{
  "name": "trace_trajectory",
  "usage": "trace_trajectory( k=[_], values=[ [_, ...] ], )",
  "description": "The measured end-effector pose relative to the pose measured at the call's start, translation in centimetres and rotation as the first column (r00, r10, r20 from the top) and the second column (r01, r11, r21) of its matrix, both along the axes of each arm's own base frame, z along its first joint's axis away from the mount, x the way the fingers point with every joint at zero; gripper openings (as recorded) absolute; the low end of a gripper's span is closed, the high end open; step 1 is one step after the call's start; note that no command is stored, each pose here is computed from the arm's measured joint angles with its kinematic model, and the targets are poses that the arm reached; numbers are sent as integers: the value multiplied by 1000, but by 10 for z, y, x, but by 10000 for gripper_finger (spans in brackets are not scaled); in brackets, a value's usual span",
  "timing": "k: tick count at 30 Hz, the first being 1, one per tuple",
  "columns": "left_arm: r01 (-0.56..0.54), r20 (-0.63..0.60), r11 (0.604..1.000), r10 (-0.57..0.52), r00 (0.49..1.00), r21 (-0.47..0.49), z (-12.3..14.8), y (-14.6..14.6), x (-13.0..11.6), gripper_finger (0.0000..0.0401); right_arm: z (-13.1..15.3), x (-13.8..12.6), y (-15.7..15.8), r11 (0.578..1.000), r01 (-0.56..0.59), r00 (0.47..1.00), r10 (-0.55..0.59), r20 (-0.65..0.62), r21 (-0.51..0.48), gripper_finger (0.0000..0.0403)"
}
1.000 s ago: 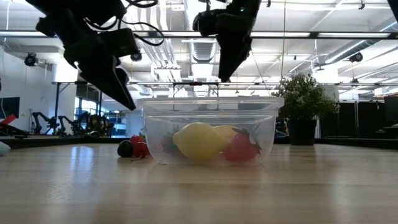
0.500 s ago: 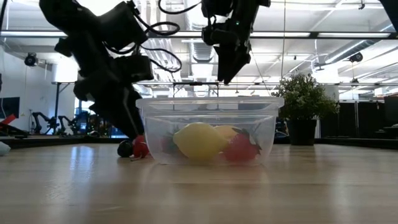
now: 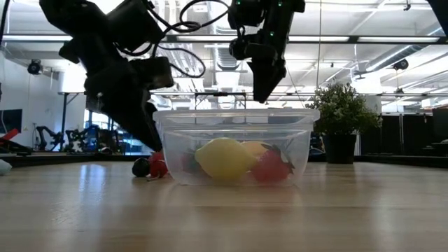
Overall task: Pick and placing Produce into tupperware
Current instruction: Put the red strawberry into the transparent container
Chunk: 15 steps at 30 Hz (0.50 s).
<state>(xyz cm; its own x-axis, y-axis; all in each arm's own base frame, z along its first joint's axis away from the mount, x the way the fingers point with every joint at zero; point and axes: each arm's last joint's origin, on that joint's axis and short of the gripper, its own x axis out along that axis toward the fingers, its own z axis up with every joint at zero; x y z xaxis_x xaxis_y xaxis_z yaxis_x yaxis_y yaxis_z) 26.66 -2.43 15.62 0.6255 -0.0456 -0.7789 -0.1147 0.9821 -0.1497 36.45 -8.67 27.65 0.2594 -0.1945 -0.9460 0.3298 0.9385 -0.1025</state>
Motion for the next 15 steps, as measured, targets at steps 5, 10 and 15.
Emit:
trace_trajectory(
  k=[5,10,15],
  values=[
    [-46,-8,999,46,999,-23,-7,-1,5,294,-2,-1,0,1000,-1,1000,1,-8,2,244],
    [-55,-42,998,54,998,-11,-16,-1,7,276,-3,-1,0,1000,-3,1000,3,-13,2,241],
    [-58,-59,998,57,997,-6,-20,-1,8,230,-4,-1,0,1000,-11,1000,11,-17,1,240]
  ],
)
